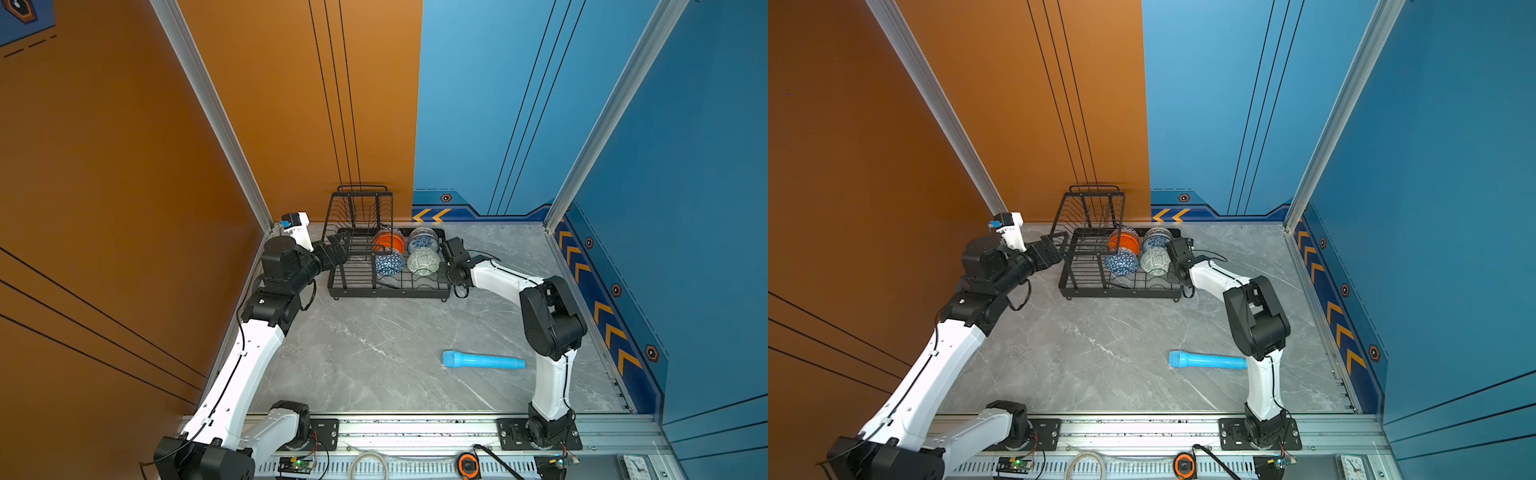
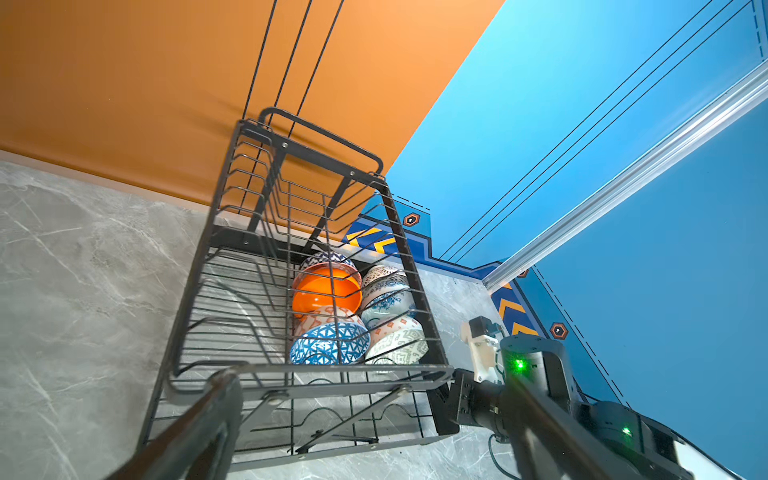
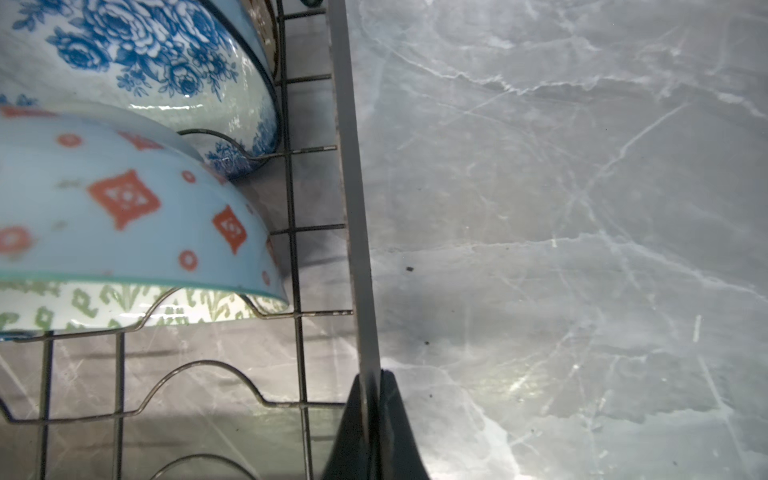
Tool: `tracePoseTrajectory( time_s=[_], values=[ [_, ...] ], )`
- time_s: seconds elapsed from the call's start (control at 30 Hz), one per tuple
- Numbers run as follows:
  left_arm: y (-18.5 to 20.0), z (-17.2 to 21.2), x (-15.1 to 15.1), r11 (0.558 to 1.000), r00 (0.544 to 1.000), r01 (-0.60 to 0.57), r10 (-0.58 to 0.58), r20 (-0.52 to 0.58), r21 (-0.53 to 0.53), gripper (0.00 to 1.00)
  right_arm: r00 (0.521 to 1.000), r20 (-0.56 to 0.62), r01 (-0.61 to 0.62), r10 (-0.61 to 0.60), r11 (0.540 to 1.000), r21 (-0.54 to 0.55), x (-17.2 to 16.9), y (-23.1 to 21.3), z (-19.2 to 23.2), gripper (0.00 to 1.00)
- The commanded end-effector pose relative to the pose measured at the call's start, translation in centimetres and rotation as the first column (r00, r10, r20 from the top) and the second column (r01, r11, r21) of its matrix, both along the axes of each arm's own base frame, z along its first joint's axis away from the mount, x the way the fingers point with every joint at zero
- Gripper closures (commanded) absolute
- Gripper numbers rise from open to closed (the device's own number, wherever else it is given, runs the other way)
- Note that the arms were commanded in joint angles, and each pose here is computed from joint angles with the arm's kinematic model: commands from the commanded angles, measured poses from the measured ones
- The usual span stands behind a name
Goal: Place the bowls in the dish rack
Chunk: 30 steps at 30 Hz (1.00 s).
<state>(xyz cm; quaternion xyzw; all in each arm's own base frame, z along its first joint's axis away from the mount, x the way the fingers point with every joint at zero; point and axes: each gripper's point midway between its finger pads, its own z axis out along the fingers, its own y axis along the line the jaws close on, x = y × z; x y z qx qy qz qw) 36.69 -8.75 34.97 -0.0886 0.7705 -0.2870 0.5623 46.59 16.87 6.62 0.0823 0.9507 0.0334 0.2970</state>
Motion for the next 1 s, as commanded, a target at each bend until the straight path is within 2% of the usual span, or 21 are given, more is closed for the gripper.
tracePoseTrajectory(
  time_s=[0.0,0.43,0.6,0.83,0.97],
  values=[
    [0.6,0.9,-0.1,1.0,0.999,-0.022,0.022,0.025,-0.003,0.02,0.979,0.097,0.173,-0.177,0.983,0.054,1.7,-4.6,3.9,1.0],
    [2.3,0.9,0.0,0.996,0.996,-0.088,0.089,0.024,-0.033,0.02,0.992,0.123,-0.008,0.007,1.0,0.01,2.7,-6.2,5.1,1.0],
    [3.0,-0.7,0.0,0.991,0.993,-0.119,0.119,-0.006,-0.055,0.02,0.99,0.122,-0.08,0.076,0.996,0.028,3.2,-6.1,5.3,1.0],
    [4.9,-3.0,0.4,0.974,0.98,-0.194,0.188,-0.063,-0.114,0.02,0.991,0.113,-0.082,0.077,0.996,0.038,3.1,-6.3,5.1,1.0],
    [6.0,-3.7,0.8,0.964,0.97,-0.235,0.226,-0.085,-0.12,0.02,0.991,0.115,-0.079,0.071,0.995,0.069,3.1,-6.1,5.3,0.93]
  ],
)
